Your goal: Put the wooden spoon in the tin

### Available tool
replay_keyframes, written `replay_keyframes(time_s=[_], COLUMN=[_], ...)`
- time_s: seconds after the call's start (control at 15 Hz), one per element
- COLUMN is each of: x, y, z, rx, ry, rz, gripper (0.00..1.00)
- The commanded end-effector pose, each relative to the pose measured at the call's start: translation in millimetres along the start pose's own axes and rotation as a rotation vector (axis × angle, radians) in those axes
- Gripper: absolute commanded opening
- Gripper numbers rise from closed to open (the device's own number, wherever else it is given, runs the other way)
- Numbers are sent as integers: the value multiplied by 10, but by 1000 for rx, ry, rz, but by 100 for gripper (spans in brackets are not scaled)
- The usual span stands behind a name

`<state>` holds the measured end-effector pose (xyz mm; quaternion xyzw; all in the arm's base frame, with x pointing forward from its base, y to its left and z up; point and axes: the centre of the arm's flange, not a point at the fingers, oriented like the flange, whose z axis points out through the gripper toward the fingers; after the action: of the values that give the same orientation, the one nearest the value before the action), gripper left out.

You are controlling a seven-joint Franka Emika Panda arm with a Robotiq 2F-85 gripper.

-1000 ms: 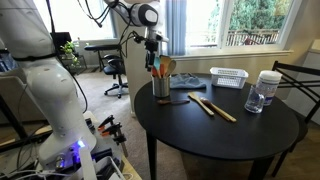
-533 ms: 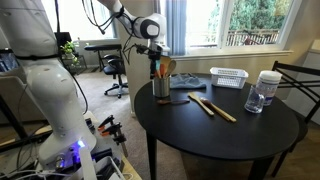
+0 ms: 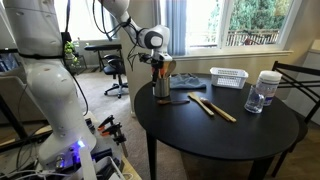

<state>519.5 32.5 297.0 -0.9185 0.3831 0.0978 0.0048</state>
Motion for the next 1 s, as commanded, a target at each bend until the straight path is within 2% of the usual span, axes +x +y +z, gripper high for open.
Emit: replay_keyframes(time_s=[0.0,0.33,0.53,0.93], x=[130,427,558,704], y=[-5,134,187,77], z=[139,299,390,611], rx=[-8,19,56,139], ry=[43,116,123,137], rz=[26,61,78,91], gripper=[100,100,100,100])
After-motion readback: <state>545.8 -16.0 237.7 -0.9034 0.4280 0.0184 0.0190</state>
